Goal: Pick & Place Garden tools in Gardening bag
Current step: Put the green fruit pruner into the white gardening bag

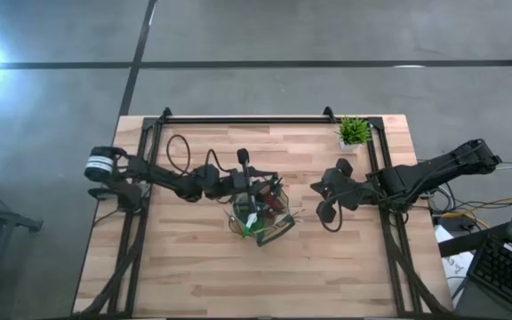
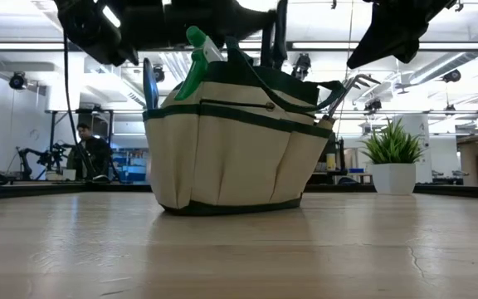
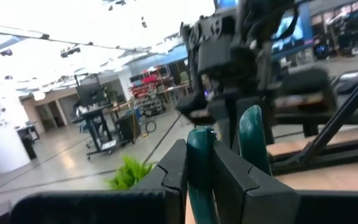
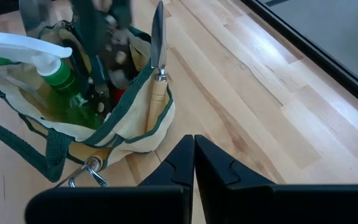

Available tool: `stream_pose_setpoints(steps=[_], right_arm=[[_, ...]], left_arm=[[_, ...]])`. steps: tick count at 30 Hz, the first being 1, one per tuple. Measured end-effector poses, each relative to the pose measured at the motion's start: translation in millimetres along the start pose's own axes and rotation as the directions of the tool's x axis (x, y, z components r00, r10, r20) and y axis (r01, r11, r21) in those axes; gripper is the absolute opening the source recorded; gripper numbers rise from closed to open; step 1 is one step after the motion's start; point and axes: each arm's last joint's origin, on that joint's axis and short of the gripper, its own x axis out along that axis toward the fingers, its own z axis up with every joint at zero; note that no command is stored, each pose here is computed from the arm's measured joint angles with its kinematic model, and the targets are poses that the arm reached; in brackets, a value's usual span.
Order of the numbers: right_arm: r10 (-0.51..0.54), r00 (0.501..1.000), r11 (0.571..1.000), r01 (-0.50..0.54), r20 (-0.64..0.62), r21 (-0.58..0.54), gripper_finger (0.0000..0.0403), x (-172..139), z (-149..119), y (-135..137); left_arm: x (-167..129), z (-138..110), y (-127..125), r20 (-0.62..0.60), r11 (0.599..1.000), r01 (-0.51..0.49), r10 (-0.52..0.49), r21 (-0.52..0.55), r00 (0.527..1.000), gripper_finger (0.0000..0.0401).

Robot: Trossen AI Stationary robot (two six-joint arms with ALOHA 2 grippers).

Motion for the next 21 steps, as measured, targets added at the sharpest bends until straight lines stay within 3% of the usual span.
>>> stream_pose_setpoints(steps=[21], right_arm=[[0.001,1.0,1.0,-0.001,-0.004,-0.009,0.0008,-0.4,-0.3,-0.4]], left_arm=[[-4.8,-52.2,-7.7,-0.178,0.994,-0.063,0.046,-0.092,0.983,0.0048]])
